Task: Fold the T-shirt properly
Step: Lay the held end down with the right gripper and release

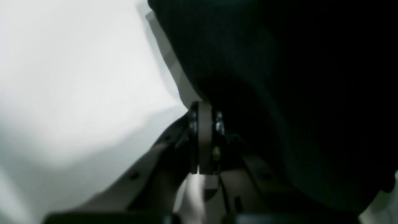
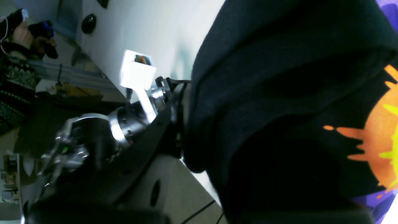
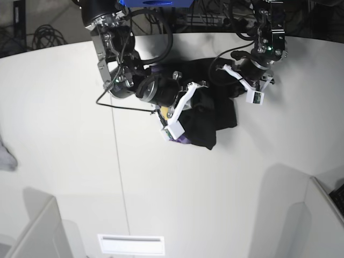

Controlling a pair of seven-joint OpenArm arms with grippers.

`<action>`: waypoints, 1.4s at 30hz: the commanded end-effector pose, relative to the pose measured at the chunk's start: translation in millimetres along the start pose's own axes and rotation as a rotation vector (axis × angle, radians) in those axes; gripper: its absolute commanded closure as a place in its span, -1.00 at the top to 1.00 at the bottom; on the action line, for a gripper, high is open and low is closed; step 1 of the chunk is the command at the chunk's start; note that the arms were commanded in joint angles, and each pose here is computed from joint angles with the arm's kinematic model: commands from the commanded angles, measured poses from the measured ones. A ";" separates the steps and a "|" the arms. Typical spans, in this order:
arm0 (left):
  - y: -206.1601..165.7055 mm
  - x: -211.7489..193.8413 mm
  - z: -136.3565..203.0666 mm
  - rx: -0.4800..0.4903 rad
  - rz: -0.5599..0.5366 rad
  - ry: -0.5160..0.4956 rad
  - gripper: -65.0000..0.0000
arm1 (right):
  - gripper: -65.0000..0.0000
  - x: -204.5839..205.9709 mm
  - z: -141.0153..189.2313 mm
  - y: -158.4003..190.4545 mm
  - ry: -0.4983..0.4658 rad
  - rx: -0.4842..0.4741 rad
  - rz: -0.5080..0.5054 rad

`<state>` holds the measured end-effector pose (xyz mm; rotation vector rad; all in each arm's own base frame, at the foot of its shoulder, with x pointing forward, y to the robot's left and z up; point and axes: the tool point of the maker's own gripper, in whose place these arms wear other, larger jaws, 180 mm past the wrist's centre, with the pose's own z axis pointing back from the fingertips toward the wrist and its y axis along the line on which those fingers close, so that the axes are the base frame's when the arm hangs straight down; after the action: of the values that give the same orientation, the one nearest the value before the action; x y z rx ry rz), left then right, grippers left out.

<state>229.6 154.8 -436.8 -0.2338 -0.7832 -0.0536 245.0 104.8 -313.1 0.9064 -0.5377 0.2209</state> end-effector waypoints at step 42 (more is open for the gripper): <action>149.2 -18.8 132.8 0.467 0.035 0.019 -1.00 | -0.01 -18.3 -42.1 12.4 0.090 0.041 0.124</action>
<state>141.0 324.4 -396.0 0.1791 -0.7236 0.1639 232.9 139.7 -351.9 0.8620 -0.4654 0.3743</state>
